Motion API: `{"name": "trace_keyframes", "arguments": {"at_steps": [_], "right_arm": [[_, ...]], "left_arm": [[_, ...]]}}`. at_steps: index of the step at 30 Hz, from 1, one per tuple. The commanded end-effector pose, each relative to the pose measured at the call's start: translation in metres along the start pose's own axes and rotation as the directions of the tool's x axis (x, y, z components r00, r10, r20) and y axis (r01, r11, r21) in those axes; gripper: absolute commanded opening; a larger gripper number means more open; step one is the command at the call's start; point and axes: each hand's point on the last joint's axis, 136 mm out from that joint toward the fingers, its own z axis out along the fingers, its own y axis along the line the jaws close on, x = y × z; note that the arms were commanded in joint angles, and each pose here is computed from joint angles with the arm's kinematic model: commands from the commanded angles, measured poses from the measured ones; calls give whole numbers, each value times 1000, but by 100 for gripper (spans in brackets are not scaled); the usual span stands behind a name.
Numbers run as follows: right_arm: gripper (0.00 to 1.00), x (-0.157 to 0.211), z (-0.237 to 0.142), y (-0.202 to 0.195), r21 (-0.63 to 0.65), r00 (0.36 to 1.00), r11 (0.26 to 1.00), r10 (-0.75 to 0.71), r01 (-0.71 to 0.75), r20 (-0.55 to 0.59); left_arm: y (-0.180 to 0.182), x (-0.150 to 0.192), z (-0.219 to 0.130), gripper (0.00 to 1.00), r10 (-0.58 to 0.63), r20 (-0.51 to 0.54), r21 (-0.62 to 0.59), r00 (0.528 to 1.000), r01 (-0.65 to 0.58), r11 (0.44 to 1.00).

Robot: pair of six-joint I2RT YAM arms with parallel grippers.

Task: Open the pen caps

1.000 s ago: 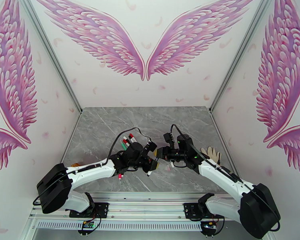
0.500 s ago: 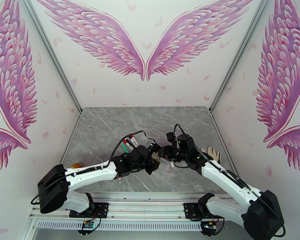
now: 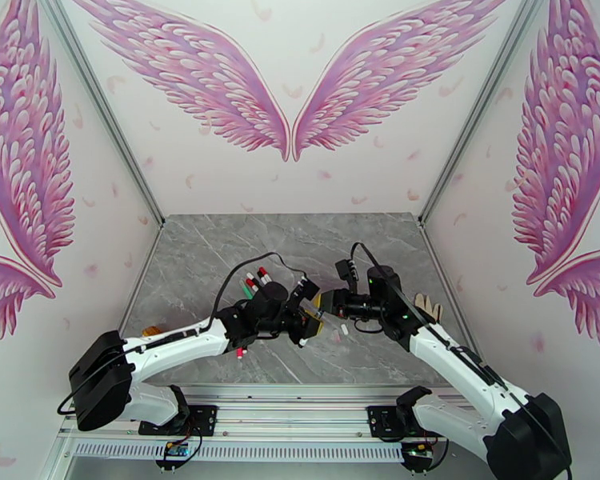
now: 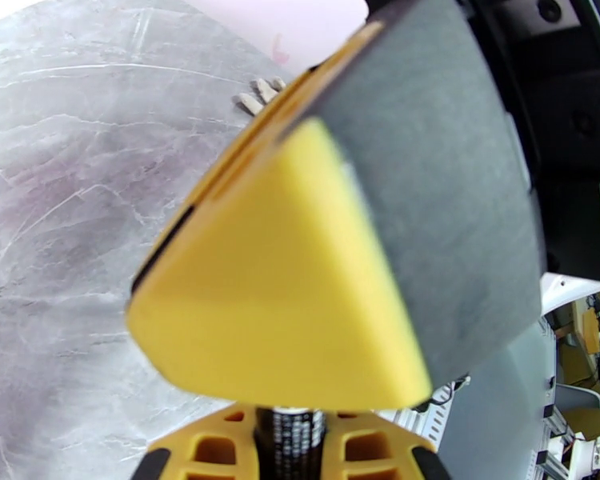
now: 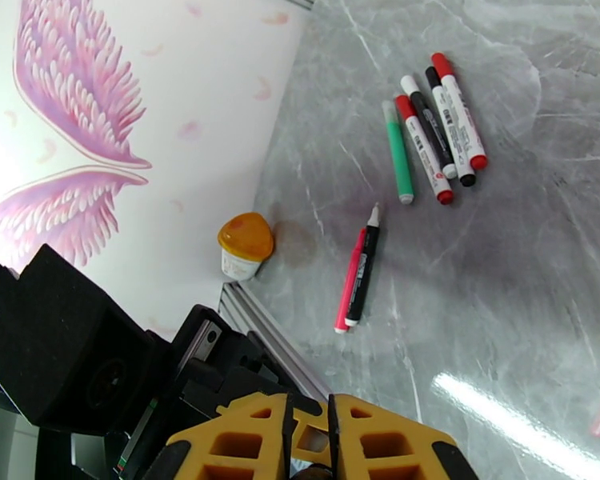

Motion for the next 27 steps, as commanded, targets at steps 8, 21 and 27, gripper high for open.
{"name": "trace_keyframes", "arguments": {"at_steps": [8, 21, 27], "right_arm": [[8, -48, -29, -12, 160, 979, 986, 19, -52, 202], [8, -52, -39, -15, 177, 979, 983, 4, -41, 202], [9, -35, -47, -37, 315, 993, 949, -63, 27, 104]], "left_arm": [[20, 48, -4, 7, 95, -163, -281, 982, -138, 950], [1, 29, -25, 6, 25, -23, -106, 999, -27, 994], [18, 18, -42, 9, -54, 56, -122, 997, 61, 991]]}}
